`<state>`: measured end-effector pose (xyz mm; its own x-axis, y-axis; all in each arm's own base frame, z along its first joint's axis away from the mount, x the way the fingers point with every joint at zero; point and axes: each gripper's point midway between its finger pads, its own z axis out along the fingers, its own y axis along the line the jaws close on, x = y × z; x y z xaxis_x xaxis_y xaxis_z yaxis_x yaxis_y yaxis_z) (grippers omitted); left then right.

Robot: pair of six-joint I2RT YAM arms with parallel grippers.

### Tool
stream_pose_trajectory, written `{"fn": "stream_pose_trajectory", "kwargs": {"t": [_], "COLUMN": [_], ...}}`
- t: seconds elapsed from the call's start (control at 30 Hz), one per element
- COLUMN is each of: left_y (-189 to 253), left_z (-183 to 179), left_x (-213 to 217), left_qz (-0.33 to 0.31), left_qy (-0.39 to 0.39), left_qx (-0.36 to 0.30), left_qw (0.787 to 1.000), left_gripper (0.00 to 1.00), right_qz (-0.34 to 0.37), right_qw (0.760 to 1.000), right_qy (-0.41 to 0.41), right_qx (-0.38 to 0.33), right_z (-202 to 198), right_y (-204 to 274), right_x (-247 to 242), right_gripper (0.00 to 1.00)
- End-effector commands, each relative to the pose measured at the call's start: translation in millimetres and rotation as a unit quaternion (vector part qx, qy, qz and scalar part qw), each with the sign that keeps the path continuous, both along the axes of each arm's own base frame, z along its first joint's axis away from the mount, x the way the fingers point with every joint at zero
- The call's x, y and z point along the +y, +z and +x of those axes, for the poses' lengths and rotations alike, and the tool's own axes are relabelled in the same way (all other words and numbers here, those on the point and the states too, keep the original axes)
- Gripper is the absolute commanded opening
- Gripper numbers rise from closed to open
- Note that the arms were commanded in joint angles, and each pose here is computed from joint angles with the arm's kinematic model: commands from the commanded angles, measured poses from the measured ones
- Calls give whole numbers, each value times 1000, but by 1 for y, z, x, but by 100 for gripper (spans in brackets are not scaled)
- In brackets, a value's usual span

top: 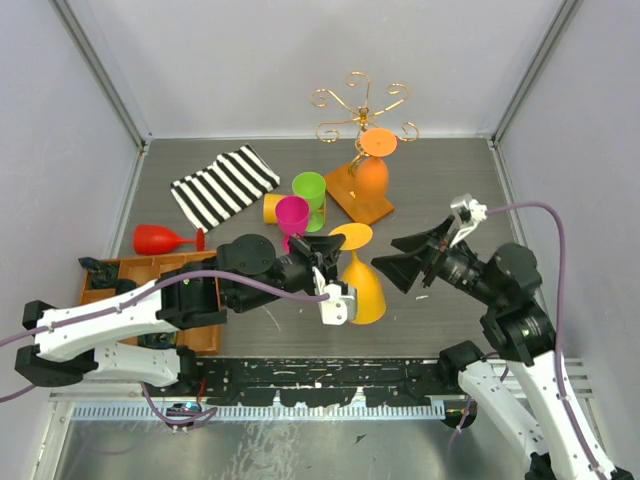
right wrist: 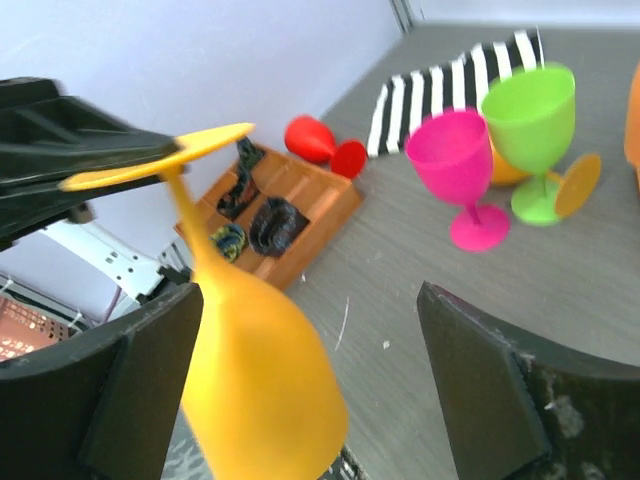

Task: Place the wine glass upside down on the wine glass rack
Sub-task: Pick up the wine glass at the center of the board.

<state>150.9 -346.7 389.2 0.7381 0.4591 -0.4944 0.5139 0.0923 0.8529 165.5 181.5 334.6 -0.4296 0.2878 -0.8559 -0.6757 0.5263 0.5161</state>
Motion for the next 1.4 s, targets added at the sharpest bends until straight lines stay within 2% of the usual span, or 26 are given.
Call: {"fn": "stream_pose_trajectory", "kwargs": {"t": [0.0,0.1,0.17,0.33,0.43,0.6,0.97,1.2,1.37], "left_y": [38,39,40,42,43,46,45,46,44], "left_z": [2,3,5,6,4,3,6,6,6], "left_x": [2,-2,-4,-9,-11,-15,-18,-16,-12], "left_qz": [-38,-36,-37,-38,-38,-42,-39,-42,-40], "left_qy": [9,12,16,20,18,15,23,26,29], "left_qx": [-31,-36,-39,-44,-43,-44,-48,-49,-49], "left_qw": [999,999,998,998,998,998,998,998,998], "left_gripper": [0,0,0,0,0,0,0,0,0], "right_qz": [28,32,37,65,76,88,109,97,96], "right_qw": [992,988,985,978,978,978,973,974,974], "right_qy": [24,45,49,48,45,61,82,103,92], "right_qx": [-121,-144,-162,-193,-191,-179,-187,-178,-182], "right_z": [-18,-22,-23,-22,-18,-13,-16,-17,-16], "right_y": [49,54,57,68,69,63,61,50,51], "right_x": [0,4,5,6,7,14,34,60,61], "right_gripper": [90,78,74,69,68,59,51,36,32]}}
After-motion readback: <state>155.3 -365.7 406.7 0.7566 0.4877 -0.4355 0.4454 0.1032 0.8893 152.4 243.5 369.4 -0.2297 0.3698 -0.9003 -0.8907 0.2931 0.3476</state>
